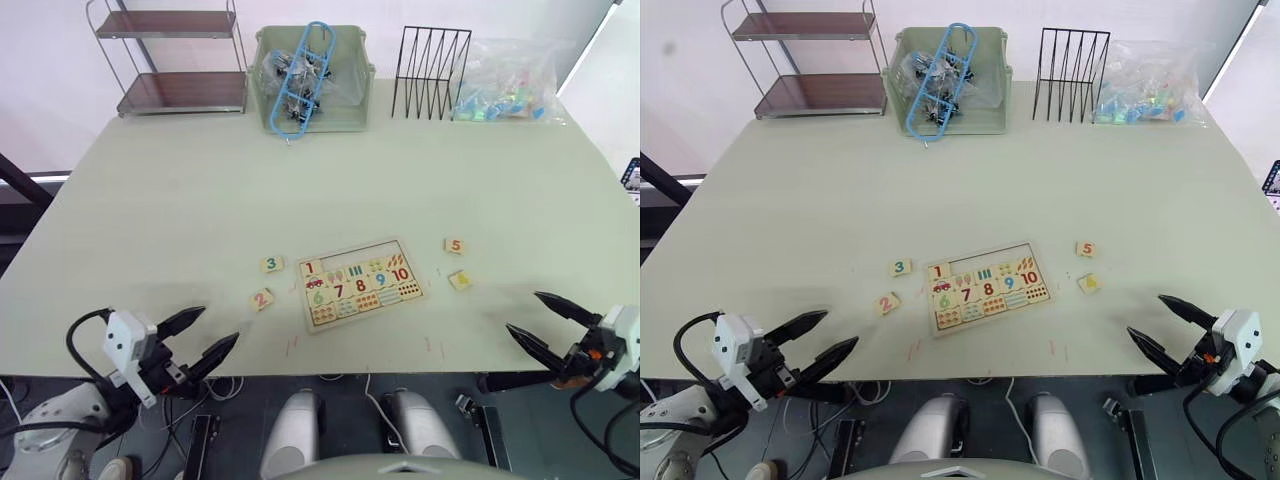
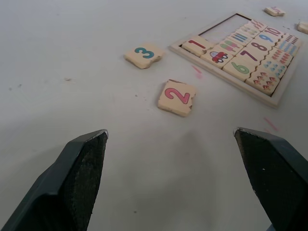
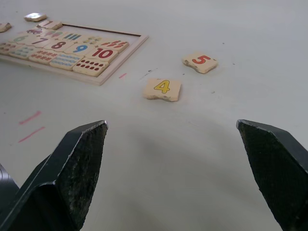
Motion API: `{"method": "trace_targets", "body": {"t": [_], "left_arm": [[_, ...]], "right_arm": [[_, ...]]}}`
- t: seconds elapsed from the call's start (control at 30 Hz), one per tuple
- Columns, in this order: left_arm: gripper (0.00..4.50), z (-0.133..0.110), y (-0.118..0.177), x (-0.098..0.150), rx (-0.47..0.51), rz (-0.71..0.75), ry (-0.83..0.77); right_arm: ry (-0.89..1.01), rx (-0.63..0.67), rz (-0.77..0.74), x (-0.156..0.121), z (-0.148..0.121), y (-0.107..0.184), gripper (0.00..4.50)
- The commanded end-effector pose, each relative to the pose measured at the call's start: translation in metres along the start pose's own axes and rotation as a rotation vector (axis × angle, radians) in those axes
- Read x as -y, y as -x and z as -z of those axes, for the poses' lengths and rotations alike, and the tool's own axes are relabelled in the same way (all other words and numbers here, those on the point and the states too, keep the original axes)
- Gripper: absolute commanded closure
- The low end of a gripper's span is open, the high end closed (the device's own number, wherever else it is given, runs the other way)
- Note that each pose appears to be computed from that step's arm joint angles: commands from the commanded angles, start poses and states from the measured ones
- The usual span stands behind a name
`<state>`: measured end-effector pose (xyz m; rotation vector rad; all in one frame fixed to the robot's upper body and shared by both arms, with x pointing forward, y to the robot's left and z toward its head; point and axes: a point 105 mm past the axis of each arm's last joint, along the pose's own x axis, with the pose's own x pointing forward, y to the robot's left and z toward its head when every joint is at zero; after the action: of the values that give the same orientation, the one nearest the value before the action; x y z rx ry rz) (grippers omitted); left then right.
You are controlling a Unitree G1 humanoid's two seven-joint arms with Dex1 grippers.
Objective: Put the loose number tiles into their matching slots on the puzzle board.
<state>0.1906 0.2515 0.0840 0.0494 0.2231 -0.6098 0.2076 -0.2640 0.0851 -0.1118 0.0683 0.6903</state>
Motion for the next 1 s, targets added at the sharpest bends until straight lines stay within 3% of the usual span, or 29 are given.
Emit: {"method": "trace_targets", "body": {"t": [0.03,1.0], "left_arm": [[0.07,-0.005,-0.0005,0.0001,0.019,0.001,-0.029],[0.07,0.0015,-0.0006,-0.0007,0.029,0.015,-0.059]], "right_arm": [[0.037,0.039,0.003,0.0018,-0.0124,0.0035,0.0],[0.041,0.075,-0.011,-0.003,-0.0164,-0.0032,0.0]]}}
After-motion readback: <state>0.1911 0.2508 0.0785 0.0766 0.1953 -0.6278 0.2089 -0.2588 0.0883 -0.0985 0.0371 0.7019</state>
